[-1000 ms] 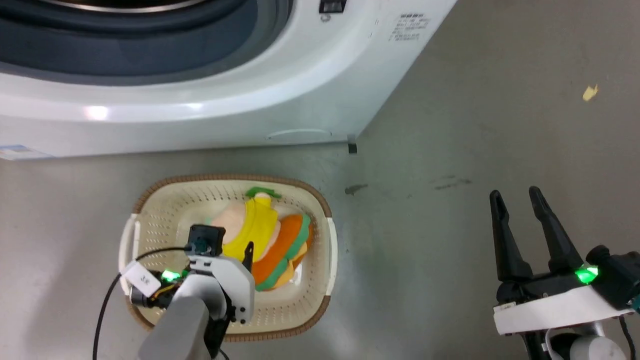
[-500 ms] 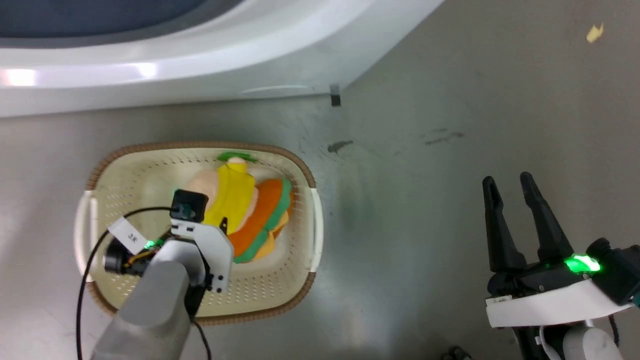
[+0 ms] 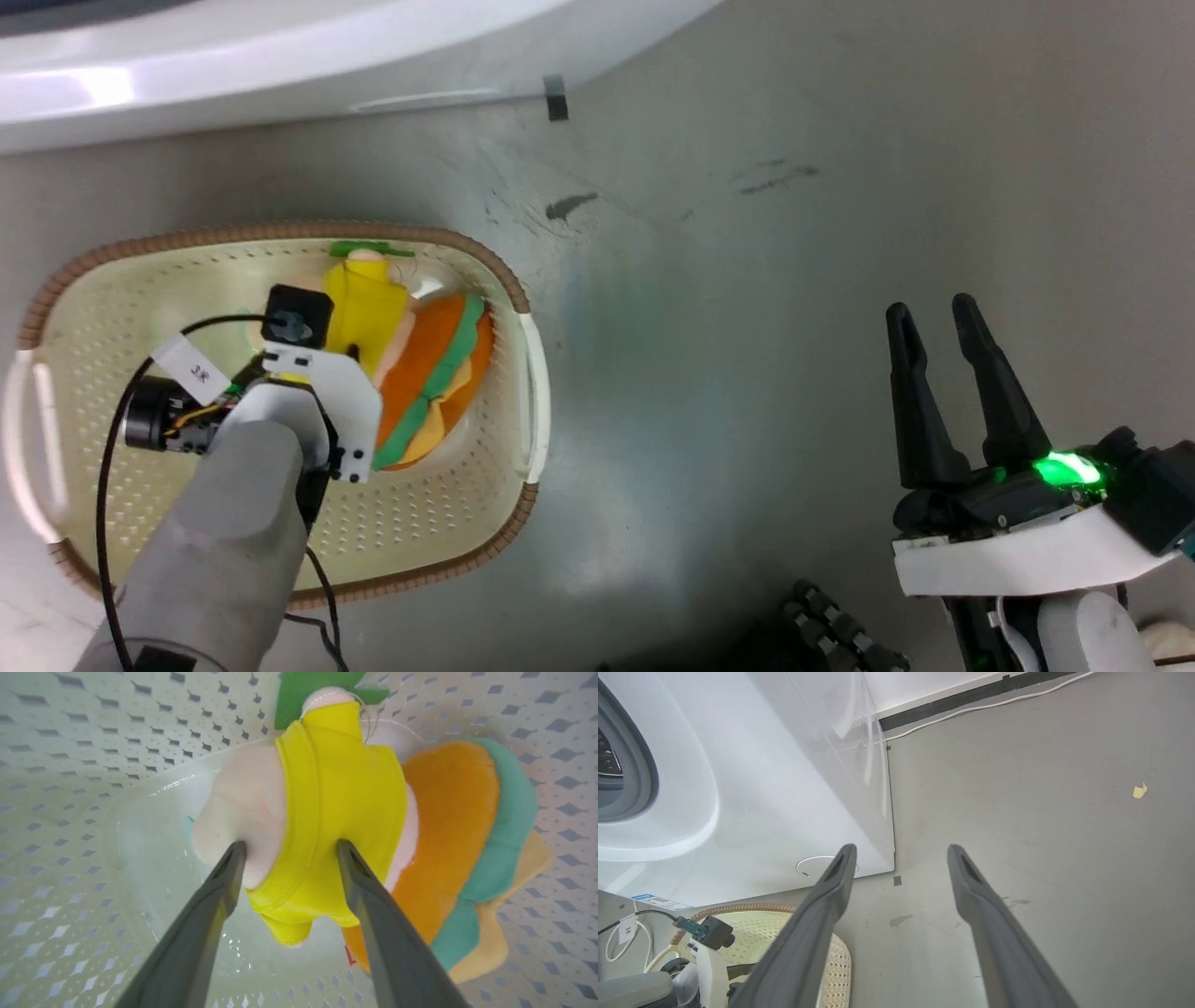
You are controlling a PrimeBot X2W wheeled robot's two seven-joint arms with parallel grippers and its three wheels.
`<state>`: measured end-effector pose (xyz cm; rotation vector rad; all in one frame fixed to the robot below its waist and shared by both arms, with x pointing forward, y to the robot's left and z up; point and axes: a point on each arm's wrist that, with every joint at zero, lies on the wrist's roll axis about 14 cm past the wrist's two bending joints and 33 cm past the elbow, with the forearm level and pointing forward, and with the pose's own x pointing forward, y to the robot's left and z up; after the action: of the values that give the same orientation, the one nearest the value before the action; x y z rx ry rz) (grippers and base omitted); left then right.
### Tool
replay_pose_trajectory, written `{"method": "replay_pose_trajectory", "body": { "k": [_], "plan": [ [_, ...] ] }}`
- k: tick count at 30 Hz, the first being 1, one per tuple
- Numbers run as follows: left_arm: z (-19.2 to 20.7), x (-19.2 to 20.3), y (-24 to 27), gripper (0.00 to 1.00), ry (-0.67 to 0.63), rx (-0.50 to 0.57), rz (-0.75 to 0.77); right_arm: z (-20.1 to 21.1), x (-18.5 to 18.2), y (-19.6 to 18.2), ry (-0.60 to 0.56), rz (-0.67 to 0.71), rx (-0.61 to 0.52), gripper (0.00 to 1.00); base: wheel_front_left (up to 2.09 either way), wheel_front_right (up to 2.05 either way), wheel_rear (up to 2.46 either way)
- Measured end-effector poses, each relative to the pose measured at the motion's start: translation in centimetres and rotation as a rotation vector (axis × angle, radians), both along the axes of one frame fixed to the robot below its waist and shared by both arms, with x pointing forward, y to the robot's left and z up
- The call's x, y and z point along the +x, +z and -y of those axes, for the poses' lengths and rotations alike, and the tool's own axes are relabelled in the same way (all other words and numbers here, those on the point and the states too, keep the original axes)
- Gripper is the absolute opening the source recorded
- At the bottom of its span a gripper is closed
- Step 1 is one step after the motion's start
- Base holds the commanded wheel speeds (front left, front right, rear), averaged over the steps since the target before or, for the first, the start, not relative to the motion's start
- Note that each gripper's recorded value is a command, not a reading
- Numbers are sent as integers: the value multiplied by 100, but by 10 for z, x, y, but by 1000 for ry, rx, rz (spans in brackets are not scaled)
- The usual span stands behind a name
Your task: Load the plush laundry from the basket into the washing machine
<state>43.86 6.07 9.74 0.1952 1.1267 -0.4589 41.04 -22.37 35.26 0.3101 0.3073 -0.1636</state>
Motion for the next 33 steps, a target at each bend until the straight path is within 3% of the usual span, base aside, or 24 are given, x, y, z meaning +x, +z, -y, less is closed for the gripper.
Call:
{"method": "replay_pose_trajectory", "body": {
  "k": [4,5,6,18,25,33],
  "plan": [
    [3,-3,-12,100,-20,8,-25,3,0,-5,-13,-10,2,100,0,0,0],
    [4,-6,-19,11,-32,10,-45,5,0,-9,-21,-17,3,100,0,0,0],
    [4,-6,-19,0,-32,10,-45,5,0,-9,-21,-17,3,100,0,0,0],
    [3,-15,-23,0,-43,16,-51,13,6,-2,-51,27,9,100,0,0,0],
    [0,-35,32,0,22,-56,47,8,-6,30,-35,85,-3,100,0,0,0],
    [-1,-32,117,0,55,-151,247,19,-27,89,-73,228,-11,100,0,0,0]
  ]
}}
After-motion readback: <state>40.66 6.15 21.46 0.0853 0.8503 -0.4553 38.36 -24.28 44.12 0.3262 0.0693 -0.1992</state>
